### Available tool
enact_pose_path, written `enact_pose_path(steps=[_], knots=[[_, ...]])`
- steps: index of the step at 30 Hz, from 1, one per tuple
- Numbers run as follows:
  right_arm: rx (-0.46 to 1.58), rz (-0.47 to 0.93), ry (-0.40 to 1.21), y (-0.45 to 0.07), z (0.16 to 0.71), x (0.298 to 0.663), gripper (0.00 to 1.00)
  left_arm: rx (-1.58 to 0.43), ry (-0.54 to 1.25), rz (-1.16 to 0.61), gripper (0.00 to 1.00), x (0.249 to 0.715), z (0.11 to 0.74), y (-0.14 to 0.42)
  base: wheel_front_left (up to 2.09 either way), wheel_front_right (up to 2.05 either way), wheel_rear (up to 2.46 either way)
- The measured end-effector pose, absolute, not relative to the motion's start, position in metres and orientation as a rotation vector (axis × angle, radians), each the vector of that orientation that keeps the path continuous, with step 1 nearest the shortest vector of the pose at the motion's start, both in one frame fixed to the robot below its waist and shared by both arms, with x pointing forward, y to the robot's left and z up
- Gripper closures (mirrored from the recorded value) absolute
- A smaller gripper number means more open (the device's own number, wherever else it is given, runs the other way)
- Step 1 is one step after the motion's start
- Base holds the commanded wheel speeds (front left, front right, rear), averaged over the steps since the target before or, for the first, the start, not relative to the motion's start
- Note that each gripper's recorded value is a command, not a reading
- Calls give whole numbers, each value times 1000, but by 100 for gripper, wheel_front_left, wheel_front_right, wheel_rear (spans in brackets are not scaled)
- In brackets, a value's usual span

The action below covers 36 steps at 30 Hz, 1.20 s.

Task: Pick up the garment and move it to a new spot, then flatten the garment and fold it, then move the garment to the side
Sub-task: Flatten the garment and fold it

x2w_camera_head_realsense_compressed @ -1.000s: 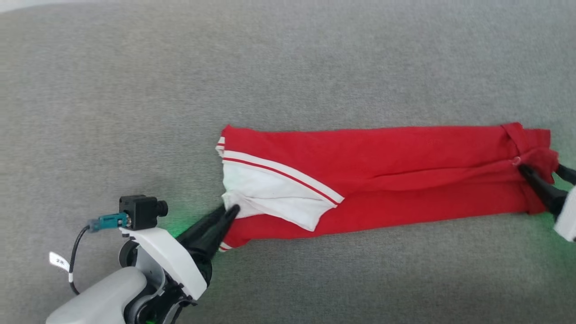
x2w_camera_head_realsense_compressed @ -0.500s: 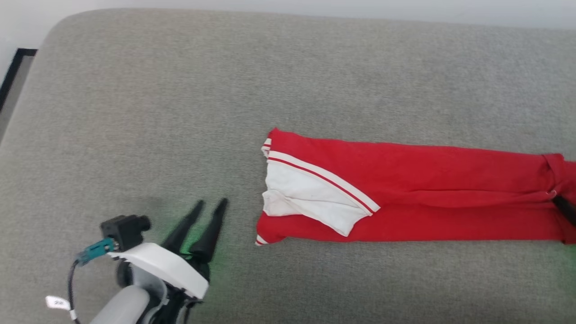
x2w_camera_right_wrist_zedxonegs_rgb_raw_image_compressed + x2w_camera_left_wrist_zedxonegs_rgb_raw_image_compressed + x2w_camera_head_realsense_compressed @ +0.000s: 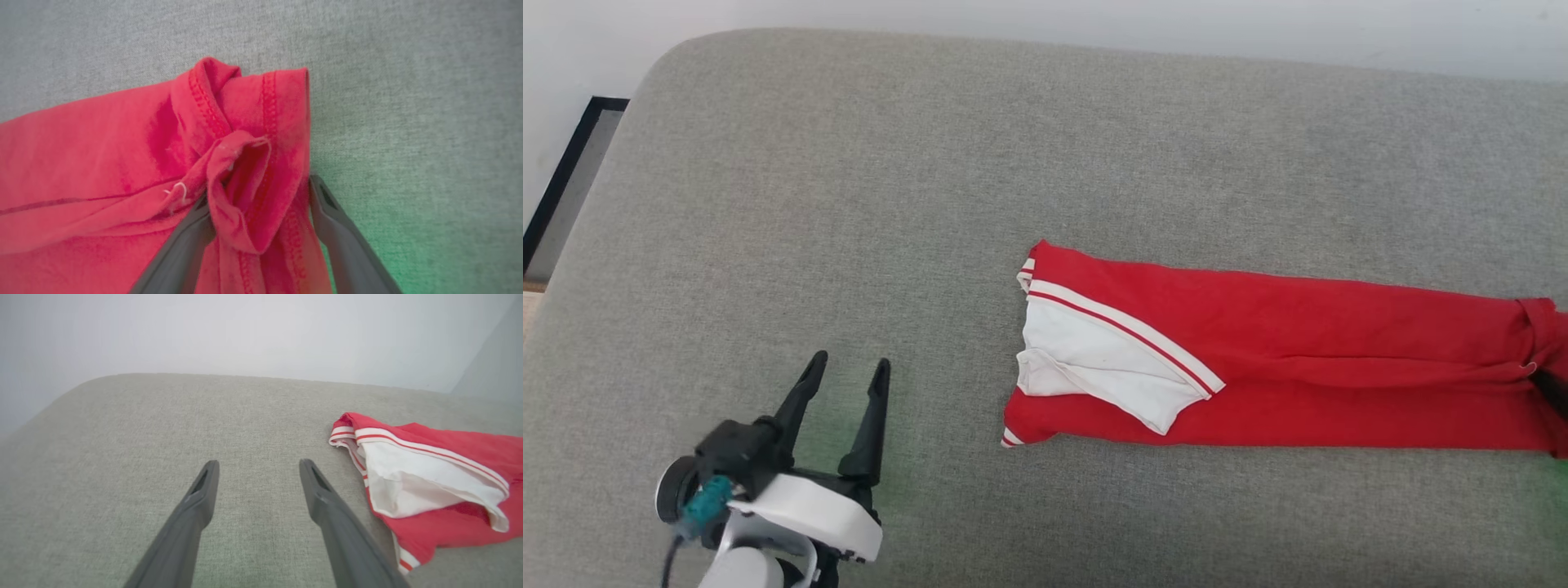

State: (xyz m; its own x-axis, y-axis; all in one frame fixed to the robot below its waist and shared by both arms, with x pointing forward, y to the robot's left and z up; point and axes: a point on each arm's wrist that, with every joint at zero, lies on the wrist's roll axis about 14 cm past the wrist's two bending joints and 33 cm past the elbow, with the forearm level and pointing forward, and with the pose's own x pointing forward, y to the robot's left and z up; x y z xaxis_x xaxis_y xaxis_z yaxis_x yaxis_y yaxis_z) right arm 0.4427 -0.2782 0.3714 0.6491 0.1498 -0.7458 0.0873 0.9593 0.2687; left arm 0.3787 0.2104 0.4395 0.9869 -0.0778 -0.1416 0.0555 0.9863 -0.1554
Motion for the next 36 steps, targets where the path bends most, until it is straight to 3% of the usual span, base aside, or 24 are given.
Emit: enact_pose_path(steps=[4,5,6,7,22,36], knots=[[296,30,877,-277,369,441,0,-49,78,-91,0,382,459,202,0,0,0],[290,28,881,-278,369,441,15,-42,67,-96,0,382,462,200,0,0,0],[284,31,885,-277,368,441,50,-29,60,-103,0,382,465,198,0,0,0],[286,31,889,-276,367,441,100,-16,56,-108,0,382,466,197,0,0,0],[303,2,857,-288,374,444,100,-56,25,-98,0,388,472,190,0,0,0],[195,-249,785,-411,421,430,100,-107,15,-169,0,411,471,168,0,0,0]])
